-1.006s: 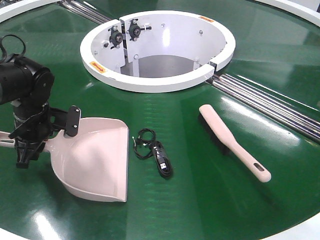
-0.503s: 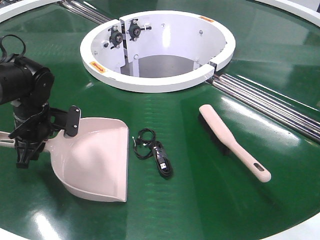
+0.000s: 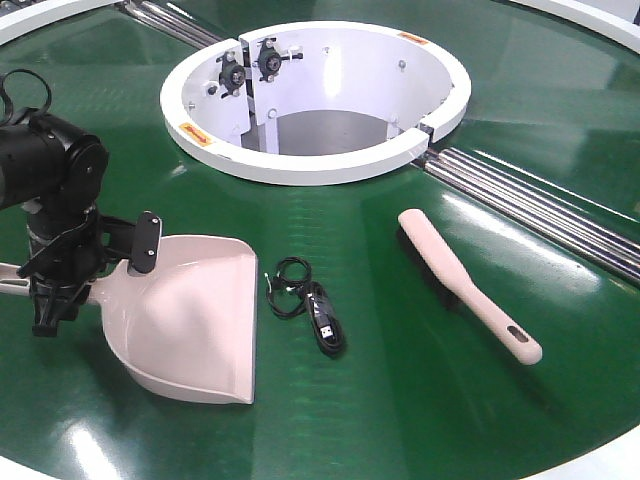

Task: Clean and inspect green conveyor with broom and dustpan

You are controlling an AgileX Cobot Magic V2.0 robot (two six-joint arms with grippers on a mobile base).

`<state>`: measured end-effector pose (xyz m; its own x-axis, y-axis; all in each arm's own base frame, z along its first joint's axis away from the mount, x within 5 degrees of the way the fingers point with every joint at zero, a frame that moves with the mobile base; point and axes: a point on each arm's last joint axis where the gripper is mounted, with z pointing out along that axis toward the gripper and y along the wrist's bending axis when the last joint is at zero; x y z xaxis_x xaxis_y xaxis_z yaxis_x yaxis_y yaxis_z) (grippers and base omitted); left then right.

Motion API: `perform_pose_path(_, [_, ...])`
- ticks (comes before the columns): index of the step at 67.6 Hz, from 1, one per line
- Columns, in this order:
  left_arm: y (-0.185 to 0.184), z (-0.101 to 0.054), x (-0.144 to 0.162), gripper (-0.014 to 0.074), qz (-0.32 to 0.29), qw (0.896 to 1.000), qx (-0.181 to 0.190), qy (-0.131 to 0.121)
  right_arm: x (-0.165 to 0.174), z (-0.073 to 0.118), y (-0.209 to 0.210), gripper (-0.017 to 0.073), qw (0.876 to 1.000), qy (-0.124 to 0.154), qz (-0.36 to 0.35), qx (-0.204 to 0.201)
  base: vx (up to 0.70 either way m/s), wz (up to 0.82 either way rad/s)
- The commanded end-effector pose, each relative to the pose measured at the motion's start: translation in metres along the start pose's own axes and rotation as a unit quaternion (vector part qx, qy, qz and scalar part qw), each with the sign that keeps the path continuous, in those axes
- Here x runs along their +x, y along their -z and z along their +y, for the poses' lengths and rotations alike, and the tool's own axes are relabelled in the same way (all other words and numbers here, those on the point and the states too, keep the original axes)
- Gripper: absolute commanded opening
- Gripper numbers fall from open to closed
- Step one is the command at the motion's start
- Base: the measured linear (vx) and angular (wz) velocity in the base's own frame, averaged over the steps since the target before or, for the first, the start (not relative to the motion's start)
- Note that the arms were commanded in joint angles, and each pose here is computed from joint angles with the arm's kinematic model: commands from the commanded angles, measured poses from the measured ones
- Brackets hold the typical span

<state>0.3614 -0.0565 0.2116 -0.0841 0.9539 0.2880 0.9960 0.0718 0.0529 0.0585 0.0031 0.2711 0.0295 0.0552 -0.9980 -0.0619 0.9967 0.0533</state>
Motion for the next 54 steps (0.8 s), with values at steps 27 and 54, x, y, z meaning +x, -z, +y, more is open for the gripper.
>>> perform_pose_path(27, [0.024, -0.002, 0.006, -0.0006, -0.005, 1.000, -0.023, 0.018, -0.029, 0.004, -0.074, -0.0005, 0.975, -0.035, 0.219, 0.014, 0.00, 0.00])
perform_pose_path(54, [0.024, -0.002, 0.006, -0.0006, -0.005, 1.000, -0.023, 0.018, -0.051, 0.011, -0.135, 0.0432, 0.931, 0.030, 0.363, -0.028, 0.00, 0.00])
